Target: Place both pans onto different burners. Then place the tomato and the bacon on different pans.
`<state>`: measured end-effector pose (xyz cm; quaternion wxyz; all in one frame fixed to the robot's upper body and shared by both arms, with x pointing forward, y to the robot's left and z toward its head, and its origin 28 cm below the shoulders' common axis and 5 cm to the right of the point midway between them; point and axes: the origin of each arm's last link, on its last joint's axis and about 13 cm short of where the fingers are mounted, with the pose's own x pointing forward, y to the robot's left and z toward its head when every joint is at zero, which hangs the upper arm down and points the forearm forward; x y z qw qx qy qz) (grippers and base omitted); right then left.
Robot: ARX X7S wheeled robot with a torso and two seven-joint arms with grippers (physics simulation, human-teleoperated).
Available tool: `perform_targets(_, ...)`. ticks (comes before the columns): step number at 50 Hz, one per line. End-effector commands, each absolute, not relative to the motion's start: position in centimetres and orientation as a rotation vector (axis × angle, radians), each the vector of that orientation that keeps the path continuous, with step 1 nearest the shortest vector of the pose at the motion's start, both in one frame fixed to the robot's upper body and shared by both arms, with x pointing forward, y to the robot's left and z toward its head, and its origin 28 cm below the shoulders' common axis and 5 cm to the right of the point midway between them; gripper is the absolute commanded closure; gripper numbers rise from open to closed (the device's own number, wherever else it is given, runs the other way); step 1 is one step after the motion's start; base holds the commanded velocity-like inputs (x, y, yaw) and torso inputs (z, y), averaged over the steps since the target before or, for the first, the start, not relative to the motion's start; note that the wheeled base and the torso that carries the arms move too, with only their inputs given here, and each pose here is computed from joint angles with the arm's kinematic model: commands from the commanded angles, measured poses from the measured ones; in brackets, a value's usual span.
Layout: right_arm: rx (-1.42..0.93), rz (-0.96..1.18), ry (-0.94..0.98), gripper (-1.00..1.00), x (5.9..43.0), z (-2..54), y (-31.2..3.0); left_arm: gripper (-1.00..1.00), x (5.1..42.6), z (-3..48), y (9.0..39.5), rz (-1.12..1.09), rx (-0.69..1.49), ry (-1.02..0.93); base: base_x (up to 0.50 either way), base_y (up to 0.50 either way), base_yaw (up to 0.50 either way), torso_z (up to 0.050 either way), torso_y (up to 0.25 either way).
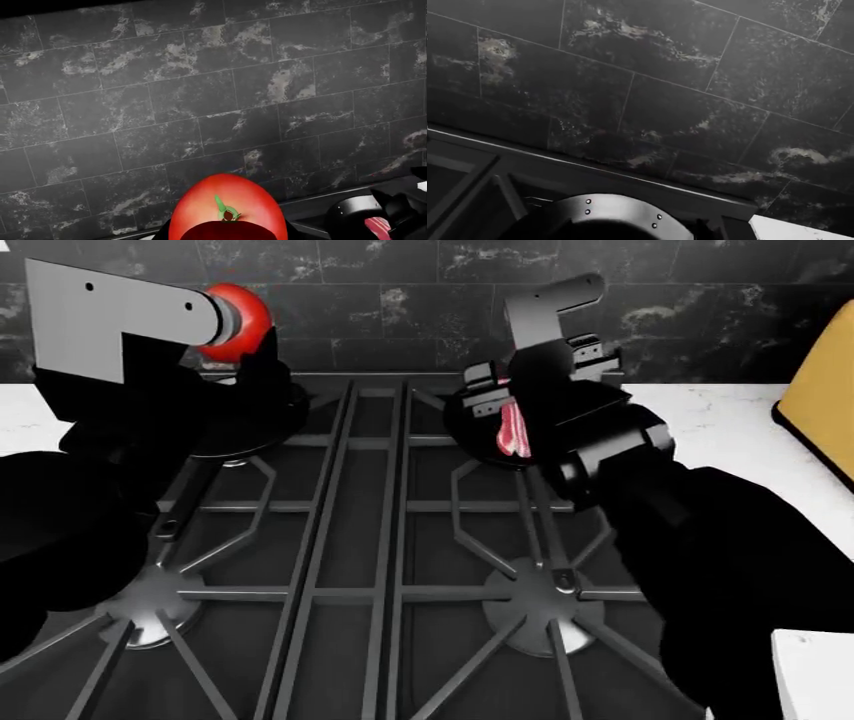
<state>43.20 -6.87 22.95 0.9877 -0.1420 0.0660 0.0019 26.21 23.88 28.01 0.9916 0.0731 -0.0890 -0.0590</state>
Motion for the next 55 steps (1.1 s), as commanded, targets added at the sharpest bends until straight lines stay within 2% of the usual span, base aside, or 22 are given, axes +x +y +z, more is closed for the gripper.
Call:
perform_targets(1, -0.296, 0.0, 0.106, -1.0, 43.0, 23.9, -7.0, 1.0, 26.1, 28.2, 23.9, -0.112, 0.134, -0.189, 0.0, 0.0, 0.0, 0.0, 0.0)
perform_targets(13, -0.241, 0.029, 0.041, -1.0, 40.5, 25.6, -7.4, 1.0, 26.5, 28.4, 24.1, -0.092, 0.151, -0.171, 0.0, 0.0, 0.0, 0.0, 0.0)
perform_targets(31, -0.161, 0.042, -0.025, -1.0, 36.4, 26.5, -8.8, 1.0, 31.4, 29.0, 26.0, 0.005, 0.167, 0.033, 0.0, 0.0, 0.0, 0.0, 0.0)
perform_targets(55, -0.152, 0.037, -0.014, -1.0, 36.1, 26.1, -9.3, 1.0, 39.0, 25.0, 25.8, 0.041, 0.132, 0.206, 0.0, 0.0, 0.0, 0.0, 0.0)
